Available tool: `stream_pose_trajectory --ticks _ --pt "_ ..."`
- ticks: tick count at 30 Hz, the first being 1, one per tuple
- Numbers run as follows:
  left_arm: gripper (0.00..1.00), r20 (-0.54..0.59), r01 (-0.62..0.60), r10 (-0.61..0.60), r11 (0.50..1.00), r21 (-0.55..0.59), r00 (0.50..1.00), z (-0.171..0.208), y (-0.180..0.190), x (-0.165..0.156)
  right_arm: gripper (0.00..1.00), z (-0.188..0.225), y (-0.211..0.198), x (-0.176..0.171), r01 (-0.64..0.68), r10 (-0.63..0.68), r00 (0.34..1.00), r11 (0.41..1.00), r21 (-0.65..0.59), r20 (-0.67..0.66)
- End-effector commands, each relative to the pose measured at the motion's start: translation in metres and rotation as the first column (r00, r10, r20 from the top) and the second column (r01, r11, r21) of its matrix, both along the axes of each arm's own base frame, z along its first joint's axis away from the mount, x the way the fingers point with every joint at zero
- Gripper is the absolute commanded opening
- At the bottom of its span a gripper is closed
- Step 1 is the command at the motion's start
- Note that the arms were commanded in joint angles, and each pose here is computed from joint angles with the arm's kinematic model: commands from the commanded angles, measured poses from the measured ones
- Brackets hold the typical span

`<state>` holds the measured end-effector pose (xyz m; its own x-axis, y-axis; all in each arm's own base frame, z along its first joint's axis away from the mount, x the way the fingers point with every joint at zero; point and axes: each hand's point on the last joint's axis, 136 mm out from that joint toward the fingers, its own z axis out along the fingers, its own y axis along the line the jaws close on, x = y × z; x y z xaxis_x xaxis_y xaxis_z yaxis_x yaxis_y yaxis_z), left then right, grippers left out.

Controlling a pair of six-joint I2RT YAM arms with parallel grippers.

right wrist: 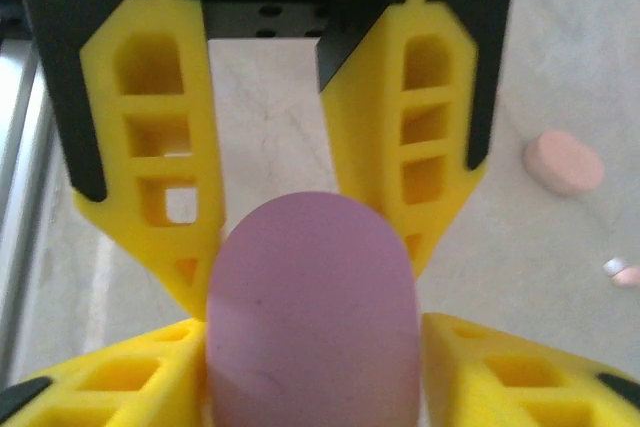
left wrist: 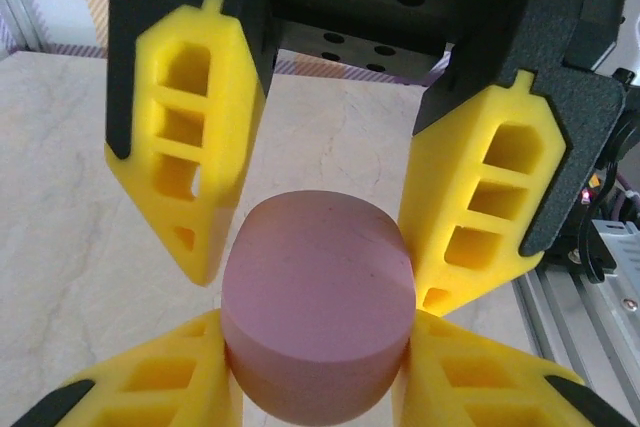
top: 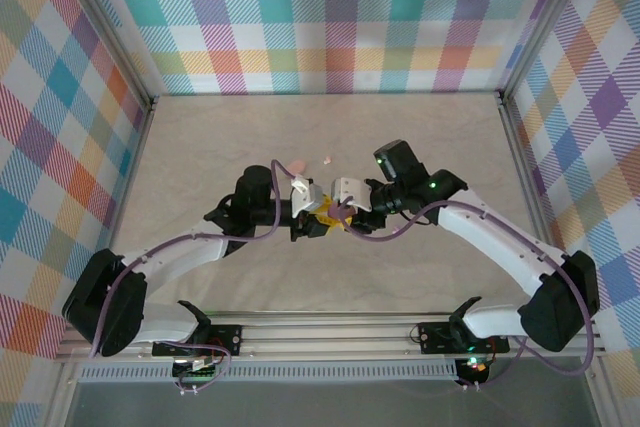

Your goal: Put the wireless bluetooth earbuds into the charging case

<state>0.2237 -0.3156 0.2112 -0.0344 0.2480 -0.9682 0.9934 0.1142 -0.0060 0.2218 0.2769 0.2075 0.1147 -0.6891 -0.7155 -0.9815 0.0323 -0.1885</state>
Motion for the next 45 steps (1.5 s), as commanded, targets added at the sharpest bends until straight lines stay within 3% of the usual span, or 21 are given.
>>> stream_pose_trajectory --ticks 1,5,17,30,45 --pt "0.1 -0.003 0.002 -0.002 1.0 0.011 1.0 0.002 0.003 -0.009 0.62 0.024 0.004 0.003 0.007 -0.016 0.998 0.992 0.127 0.065" --pt "0.1 -0.013 -0.019 0.019 1.0 0.02 1.0 0.002 0.009 -0.007 0.68 0.038 -0.006 0.002 0.051 -0.07 0.995 0.971 0.235 0.07" --pt "0.06 0.049 -0.117 0.117 0.993 -0.001 0.992 0.016 0.024 0.001 0.7 0.041 0.006 0.002 0.038 -0.05 0.998 0.955 0.295 0.034" --pt "0.06 0.016 -0.152 0.152 0.988 -0.001 0.988 0.014 0.027 0.003 0.73 0.033 0.021 0.002 -0.023 0.018 1.0 0.961 0.274 0.019" --pt "0.03 -0.008 -0.151 0.151 0.989 0.001 0.989 0.003 0.028 -0.001 0.73 0.029 0.025 0.023 0.079 -0.074 0.997 0.966 0.245 -0.03"
